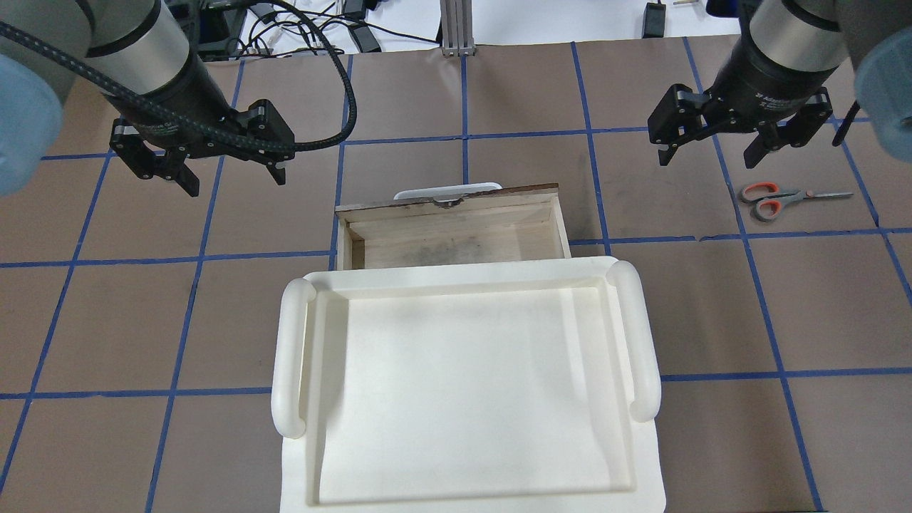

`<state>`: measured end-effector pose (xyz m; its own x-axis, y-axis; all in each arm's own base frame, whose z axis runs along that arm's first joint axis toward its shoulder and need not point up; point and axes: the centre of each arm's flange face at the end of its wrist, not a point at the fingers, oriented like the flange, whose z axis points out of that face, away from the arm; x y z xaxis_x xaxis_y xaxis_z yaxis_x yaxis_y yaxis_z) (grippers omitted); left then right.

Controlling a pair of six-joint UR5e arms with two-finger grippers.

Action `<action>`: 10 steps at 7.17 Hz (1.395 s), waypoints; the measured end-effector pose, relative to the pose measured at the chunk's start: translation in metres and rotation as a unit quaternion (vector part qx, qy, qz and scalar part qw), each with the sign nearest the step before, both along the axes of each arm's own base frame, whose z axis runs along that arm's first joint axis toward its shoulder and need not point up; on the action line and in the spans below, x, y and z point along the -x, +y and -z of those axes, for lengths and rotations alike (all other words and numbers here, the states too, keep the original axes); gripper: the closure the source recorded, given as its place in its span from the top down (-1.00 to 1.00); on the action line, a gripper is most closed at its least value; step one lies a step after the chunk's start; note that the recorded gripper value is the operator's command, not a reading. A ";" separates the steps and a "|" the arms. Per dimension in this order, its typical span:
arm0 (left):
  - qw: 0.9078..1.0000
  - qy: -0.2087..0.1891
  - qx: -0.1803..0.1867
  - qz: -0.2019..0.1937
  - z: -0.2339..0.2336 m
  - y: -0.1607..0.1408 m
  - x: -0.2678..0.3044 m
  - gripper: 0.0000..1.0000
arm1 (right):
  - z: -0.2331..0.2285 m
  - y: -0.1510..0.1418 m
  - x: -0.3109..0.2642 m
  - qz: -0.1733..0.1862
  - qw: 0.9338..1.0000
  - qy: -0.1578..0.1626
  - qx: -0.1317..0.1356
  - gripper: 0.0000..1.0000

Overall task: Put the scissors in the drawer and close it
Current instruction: 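Move the right gripper over the grey-and-orange scissors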

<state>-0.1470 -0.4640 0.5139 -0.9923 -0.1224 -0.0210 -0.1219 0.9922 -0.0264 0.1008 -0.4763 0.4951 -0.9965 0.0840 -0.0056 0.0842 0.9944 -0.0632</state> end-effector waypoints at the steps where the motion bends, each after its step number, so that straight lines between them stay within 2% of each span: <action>1: 1.000 0.000 0.000 0.000 0.000 0.000 0.000 1.00 | 0.000 0.000 0.000 0.001 1.000 0.001 0.000 1.00; 5: 1.000 0.000 0.000 0.000 0.000 0.000 0.000 1.00 | -0.002 -0.004 0.005 -0.003 1.000 -0.006 0.006 1.00; 8: 1.000 0.000 0.000 0.001 0.000 0.000 0.000 1.00 | 0.003 -0.027 0.077 -0.084 0.996 0.009 0.019 1.00; 9: 1.000 0.000 0.000 0.001 0.000 0.000 0.000 1.00 | 0.014 -0.040 0.109 -0.133 0.991 0.017 0.018 1.00; 10: 1.000 0.000 0.000 0.001 0.000 0.000 0.000 1.00 | 0.025 -0.054 0.142 -0.185 0.982 0.027 0.018 1.00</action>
